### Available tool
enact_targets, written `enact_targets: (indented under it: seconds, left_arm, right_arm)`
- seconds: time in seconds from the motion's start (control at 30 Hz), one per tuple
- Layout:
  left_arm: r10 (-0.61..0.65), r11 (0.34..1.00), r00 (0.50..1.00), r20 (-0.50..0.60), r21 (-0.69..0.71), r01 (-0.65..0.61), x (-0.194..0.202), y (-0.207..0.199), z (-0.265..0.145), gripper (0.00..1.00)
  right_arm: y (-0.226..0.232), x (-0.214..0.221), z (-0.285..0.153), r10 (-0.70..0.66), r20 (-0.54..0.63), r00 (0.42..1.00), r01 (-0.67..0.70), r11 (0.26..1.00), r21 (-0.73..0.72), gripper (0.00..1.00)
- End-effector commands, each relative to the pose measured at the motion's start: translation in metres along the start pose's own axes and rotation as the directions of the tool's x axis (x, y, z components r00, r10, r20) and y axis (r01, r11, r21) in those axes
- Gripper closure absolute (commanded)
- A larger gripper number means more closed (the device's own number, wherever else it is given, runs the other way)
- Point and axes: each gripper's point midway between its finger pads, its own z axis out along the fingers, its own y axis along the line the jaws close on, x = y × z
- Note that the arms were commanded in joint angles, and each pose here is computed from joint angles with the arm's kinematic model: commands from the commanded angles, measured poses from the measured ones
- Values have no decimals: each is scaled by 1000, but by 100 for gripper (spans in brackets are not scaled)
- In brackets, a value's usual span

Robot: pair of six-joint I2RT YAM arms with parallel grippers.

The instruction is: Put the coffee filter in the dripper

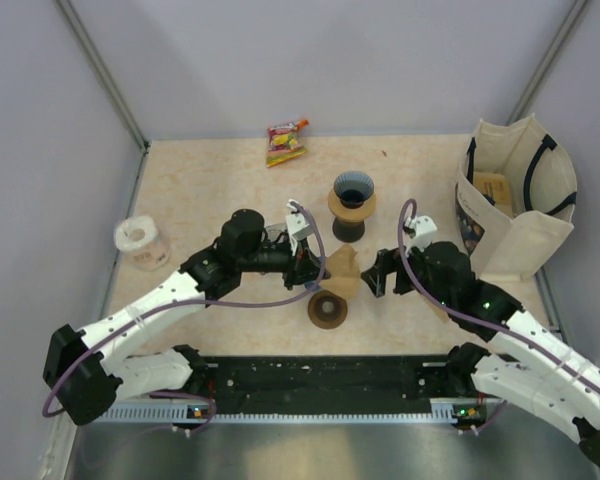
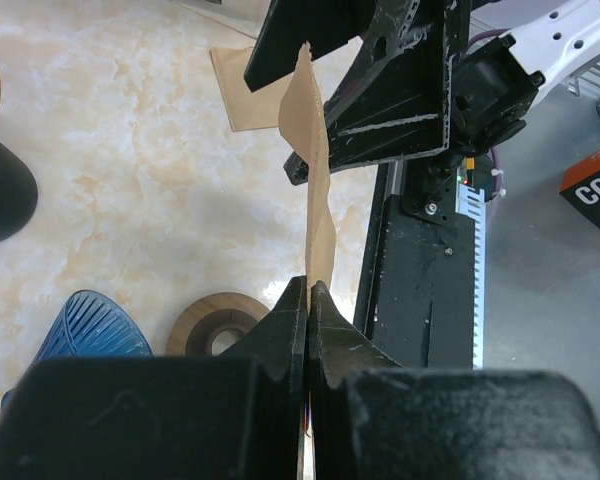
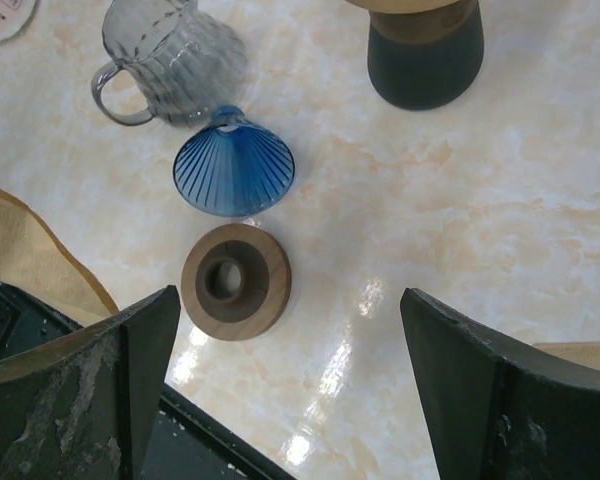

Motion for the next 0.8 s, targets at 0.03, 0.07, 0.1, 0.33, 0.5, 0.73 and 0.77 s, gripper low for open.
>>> enact_targets:
  seconds: [0.03, 0.07, 0.1, 0.33, 0.5, 0.73, 0.77]
  left_arm:
    - [68, 998, 996, 63, -10, -68, -25, -4, -6, 100]
    - [65, 998, 996, 59, -16, -64, -23, -3, -6, 100]
    - [63, 998, 996, 56, -18, -62, -23, -3, -5, 100]
    - [59, 998, 997, 59, -30, -58, -24, -2, -6, 100]
    - [48, 998, 997, 54, -39, -46, -21, 1, -6, 100]
    - [39, 998, 998, 52, -41, -37, -20, 3, -3, 100]
    - [39, 999, 998, 52, -40, -37, -20, 2, -3, 100]
  right_arm:
    - [22, -12, -7, -30, 44, 999, 35, 993, -115, 8]
    - [22, -14, -8, -29, 56, 998, 35, 992, -118, 8]
    - [27, -14, -10, -29, 52, 998, 37, 989, -145, 8]
    - [37, -16, -13, -36, 53, 998, 46, 980, -196, 8]
    - [41, -20, -12, -39, 60, 997, 51, 975, -214, 8]
    - [56, -26, -14, -40, 82, 996, 62, 956, -287, 8]
    - [57, -26, -13, -39, 82, 996, 62, 954, -295, 8]
